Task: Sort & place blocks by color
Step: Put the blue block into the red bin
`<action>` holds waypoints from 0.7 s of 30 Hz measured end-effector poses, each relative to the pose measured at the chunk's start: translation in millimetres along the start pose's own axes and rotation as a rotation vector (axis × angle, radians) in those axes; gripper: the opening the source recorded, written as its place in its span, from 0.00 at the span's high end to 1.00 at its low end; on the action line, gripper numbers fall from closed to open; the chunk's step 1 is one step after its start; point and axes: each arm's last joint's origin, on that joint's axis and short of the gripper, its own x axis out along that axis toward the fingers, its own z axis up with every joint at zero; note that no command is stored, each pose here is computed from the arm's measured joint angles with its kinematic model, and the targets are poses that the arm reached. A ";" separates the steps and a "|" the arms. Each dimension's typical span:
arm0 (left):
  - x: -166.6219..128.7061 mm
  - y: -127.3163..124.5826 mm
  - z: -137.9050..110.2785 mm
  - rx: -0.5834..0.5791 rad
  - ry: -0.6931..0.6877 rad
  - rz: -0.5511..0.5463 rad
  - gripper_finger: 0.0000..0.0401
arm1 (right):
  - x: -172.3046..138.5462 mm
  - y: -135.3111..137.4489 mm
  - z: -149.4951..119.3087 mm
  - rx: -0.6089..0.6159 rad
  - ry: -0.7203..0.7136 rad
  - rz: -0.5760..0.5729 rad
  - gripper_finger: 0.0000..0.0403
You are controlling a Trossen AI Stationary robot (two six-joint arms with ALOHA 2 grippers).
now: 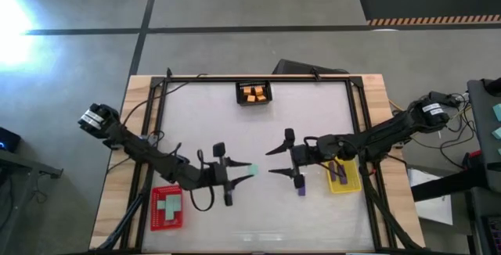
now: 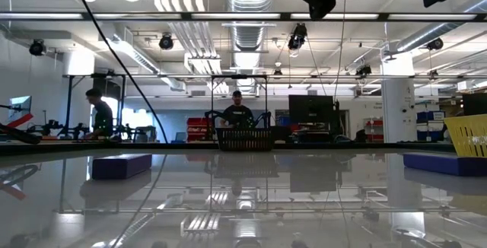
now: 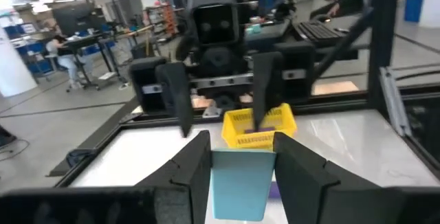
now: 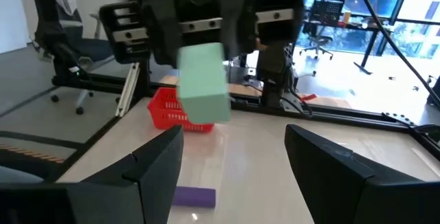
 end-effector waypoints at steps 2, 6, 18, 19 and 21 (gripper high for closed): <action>2.0 2.9 0.8 -0.010 -0.009 0.012 0.72 | -0.5 1.4 0.9 0.001 -0.004 0.005 0.39; 3.6 5.1 1.9 -0.020 -0.018 0.022 0.72 | -0.8 2.7 1.8 0.001 -0.011 0.008 0.39; -7.8 -12.1 43.9 -0.080 -0.070 -0.048 0.72 | -0.8 2.7 1.2 0.001 -0.005 0.007 0.39; -9.3 -14.5 47.9 -0.089 -0.053 -0.060 0.72 | -0.8 2.6 1.1 0.001 -0.004 0.006 0.39; -11.7 -18.1 56.4 -0.120 0.006 -0.081 0.72 | -0.8 2.6 1.2 0.001 -0.004 0.006 0.39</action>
